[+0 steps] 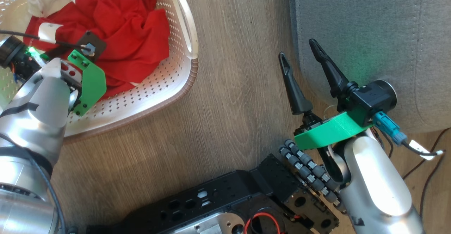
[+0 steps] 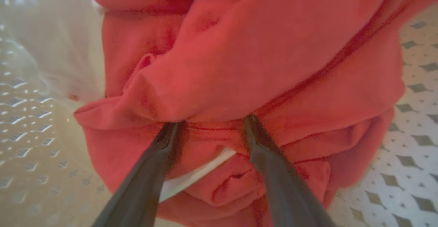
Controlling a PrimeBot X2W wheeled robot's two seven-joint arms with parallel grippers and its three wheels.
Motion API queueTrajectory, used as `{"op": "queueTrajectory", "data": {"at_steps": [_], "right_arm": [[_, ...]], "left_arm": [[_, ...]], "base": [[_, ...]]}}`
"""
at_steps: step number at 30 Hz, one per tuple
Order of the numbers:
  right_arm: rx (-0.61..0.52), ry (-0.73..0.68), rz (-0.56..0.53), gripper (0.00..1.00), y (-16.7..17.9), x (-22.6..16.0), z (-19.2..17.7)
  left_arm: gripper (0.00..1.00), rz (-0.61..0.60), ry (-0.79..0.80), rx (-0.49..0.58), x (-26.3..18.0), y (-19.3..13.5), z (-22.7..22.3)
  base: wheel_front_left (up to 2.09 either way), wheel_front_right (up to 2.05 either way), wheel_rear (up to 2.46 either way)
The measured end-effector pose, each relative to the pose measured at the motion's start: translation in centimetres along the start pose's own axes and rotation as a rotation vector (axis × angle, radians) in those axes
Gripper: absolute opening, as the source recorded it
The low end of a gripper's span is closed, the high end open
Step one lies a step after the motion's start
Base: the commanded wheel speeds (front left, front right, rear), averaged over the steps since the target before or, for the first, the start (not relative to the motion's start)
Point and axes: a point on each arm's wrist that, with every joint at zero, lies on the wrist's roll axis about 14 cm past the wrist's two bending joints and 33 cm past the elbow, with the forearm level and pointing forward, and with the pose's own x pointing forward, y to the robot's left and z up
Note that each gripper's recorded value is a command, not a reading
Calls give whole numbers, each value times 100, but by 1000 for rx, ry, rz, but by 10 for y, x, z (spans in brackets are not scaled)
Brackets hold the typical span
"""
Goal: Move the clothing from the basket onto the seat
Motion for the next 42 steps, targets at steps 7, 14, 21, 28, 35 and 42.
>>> {"op": "queueTrajectory", "data": {"at_steps": [7,14,21,28,35,42], "right_arm": [[1,0,6,100,2,1,0],[-19,-25,20,100,5,6,9],[-38,-114,24,100,6,4,45],[-80,-199,36,100,13,-6,81],[-105,-251,50,100,24,-29,103],[-120,-308,89,100,43,-55,122]], "left_arm": [[0,7,25,-32,-1,3,-5],[0,36,-8,-65,-11,11,0],[0,79,-157,-172,-45,12,27],[0,104,-281,-252,-93,4,60],[0,237,-496,-318,-164,23,105],[0,378,-687,-377,-245,34,129]], "base": [[0,0,0],[0,0,0],[0,0,0],[0,0,0],[0,0,0],[0,0,0]]}}
